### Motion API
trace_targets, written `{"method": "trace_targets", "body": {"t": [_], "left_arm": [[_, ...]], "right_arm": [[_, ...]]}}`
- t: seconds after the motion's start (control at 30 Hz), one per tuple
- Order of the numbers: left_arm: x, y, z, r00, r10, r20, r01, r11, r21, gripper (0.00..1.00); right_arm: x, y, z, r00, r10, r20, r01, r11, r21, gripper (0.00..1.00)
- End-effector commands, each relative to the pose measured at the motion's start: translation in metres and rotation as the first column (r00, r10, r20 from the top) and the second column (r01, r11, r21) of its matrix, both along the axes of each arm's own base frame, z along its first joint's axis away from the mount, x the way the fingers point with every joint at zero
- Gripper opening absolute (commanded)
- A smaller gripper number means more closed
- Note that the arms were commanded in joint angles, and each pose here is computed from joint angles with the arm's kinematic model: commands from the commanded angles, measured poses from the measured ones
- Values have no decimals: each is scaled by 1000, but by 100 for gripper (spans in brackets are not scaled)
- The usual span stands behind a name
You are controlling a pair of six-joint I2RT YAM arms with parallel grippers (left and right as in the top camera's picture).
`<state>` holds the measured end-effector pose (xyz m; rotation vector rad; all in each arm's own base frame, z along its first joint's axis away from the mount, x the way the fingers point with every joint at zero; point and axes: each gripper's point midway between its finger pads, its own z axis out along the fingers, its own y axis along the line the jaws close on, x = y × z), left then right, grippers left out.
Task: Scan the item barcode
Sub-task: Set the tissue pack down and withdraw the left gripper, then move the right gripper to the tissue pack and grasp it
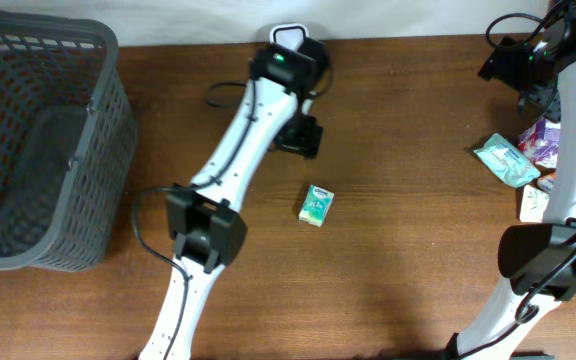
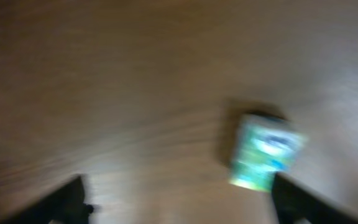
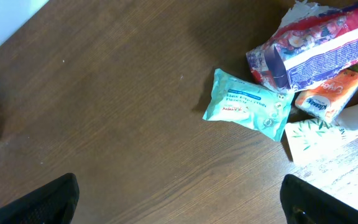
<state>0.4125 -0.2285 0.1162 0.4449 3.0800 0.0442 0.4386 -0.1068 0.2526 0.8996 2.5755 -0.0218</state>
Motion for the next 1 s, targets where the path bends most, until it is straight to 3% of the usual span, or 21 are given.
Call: {"method": "trace_targets", "body": {"t": [0.0,0.23,0.33,0.4,0.5,0.63,0.73,0.77,0.8,0.9,0.93,0.97], "left_arm": [[26,63,4,993,99,67,-107,986,129,99],[35,118,-19,978,210,16,-209,963,168,99],[35,126,-20,974,226,7,-224,959,174,99],[37,126,-20,974,227,13,-226,959,170,99],[48,122,-22,972,227,54,-233,961,146,99],[51,129,-22,965,255,61,-261,955,143,99],[54,145,-22,945,321,66,-327,935,139,99],[55,148,-22,942,328,66,-334,932,139,99],[55,151,-22,940,334,67,-340,930,139,99],[57,158,-22,935,347,69,-353,925,138,99],[58,161,-22,933,354,70,-360,923,137,99],[58,164,-22,930,359,72,-366,921,136,99]], "right_arm": [[-1,-1,2,1000,0,0,0,1000,-17,99],[0,-1,2,1000,-5,3,5,1000,-12,99],[6,16,3,999,21,38,-24,996,85,99],[-4,61,0,991,133,24,-134,947,293,99],[-34,108,-34,953,271,-139,-204,905,372,99],[-77,185,-118,825,446,-348,-275,853,443,99],[-94,240,-144,773,556,-307,-313,754,577,98],[-95,253,-149,764,580,-281,-333,728,599,88],[-95,260,-152,759,594,-267,-353,719,599,72],[-103,281,-169,730,637,-247,-397,689,607,42],[-108,285,-176,724,641,-255,-395,688,609,33],[-112,290,-184,717,650,-252,-399,679,616,33]]}}
